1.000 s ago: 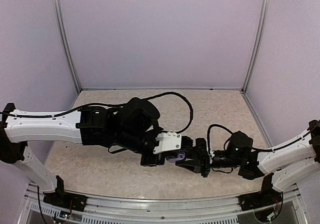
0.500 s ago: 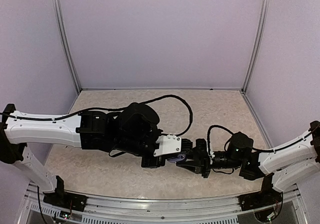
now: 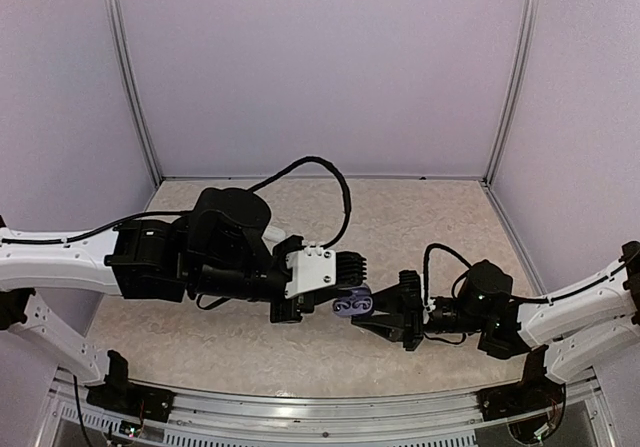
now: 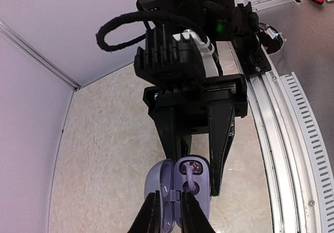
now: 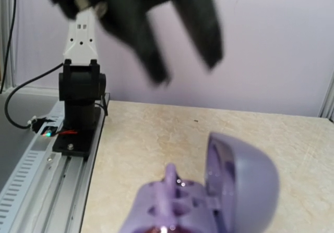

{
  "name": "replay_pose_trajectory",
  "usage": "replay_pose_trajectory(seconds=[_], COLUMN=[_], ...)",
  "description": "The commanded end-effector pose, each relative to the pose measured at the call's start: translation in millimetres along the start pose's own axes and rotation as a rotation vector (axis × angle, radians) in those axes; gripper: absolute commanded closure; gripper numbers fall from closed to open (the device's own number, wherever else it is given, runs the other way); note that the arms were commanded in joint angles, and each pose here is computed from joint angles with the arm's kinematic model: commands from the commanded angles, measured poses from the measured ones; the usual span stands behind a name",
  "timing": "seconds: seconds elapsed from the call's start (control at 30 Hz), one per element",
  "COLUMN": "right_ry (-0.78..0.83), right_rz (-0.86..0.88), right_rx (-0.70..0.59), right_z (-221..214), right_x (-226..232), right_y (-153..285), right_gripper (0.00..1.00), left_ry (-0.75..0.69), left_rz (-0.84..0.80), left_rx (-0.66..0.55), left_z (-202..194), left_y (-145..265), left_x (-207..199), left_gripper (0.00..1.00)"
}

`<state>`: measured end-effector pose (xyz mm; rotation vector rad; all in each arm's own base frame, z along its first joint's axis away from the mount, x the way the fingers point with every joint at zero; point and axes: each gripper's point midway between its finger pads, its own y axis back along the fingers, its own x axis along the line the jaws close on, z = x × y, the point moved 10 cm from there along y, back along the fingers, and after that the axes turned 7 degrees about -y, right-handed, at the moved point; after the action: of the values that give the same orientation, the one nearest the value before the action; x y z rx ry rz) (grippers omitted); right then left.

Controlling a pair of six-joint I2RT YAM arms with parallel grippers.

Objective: Insert the wireless bluetooth earbuds into the charging case
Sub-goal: Adjust the right earbud in the right side groove of the charging case.

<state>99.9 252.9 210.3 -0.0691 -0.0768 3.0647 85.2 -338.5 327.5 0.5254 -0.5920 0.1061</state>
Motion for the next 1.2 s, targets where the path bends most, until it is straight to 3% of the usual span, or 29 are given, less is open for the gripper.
replay_pose_trajectory(seconds=[0.0, 0.27, 0.7, 1.0, 1.1, 1.17], right_ry=[0.020, 0.020, 0.032, 0.049, 0.042, 0.033], right_rz=[0.006, 0.021, 0.029, 0.039, 0.031, 0.026], right_rx=[-0.047, -0.056, -0.080, -0.099, -0.097, -0.095], right_z=[12.6, 13.6, 19.3, 26.8, 25.2, 23.3], right_x=[-0.1, 1.5, 3.2, 5.6, 5.6, 5.7], right_y=[-5.9, -5.8, -3.1, -1.4, -0.1, 0.9], right_gripper=[1.00, 1.00, 1.00, 1.00, 1.00, 1.00], left_ry=[-0.015, -0.009, 0.014, -0.009, -0.015, -0.016], left_rz=[-0.027, -0.038, -0.102, -0.168, -0.163, -0.116], left_rx=[-0.026, -0.003, 0.048, 0.154, 0.142, 0.120], left_z=[6.4, 1.8, -15.4, -26.4, -23.6, -19.6], left_y=[-9.1, -21.5, -33.7, -52.8, -51.7, -45.0], left_x=[-4.5, -7.7, -11.4, -28.1, -28.7, -22.5], left_gripper=[0.83, 0.83, 0.99, 1.00, 0.94, 0.83])
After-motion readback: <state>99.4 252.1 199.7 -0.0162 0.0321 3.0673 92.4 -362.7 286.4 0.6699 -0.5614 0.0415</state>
